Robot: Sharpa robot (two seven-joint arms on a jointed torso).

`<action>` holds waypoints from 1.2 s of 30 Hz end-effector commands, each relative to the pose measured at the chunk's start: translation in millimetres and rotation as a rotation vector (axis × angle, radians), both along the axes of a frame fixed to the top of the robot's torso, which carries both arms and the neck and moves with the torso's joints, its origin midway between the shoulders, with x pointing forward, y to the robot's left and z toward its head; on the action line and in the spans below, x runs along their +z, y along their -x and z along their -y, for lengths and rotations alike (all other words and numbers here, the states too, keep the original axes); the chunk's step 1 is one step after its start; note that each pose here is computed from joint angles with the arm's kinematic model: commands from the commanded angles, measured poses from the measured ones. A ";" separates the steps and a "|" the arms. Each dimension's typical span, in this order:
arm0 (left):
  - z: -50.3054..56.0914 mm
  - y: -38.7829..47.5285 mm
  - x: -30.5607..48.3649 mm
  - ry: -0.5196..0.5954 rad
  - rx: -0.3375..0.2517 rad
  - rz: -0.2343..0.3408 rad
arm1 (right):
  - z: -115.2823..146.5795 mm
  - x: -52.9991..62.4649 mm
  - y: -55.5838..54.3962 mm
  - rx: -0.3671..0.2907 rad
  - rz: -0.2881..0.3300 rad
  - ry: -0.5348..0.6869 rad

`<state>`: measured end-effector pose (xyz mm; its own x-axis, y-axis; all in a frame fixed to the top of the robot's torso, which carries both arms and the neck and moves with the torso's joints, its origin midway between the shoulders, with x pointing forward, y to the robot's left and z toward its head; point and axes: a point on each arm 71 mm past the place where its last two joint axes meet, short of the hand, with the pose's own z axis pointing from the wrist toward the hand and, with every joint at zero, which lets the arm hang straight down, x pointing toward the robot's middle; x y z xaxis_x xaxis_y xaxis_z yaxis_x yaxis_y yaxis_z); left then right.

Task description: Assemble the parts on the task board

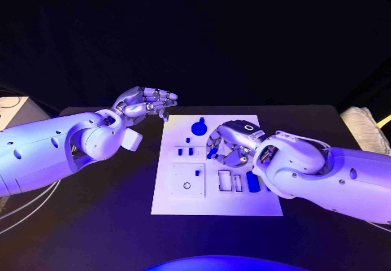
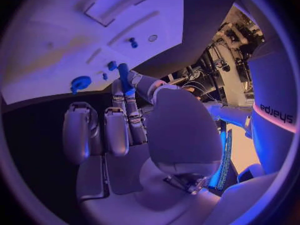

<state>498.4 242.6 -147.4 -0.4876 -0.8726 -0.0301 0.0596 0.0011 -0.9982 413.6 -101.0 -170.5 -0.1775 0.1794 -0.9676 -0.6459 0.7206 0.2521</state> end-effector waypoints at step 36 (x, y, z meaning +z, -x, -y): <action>2.1 -0.6 0.6 0.016 -0.010 -0.006 | -58.8 -60.1 25.3 0.149 -0.088 0.093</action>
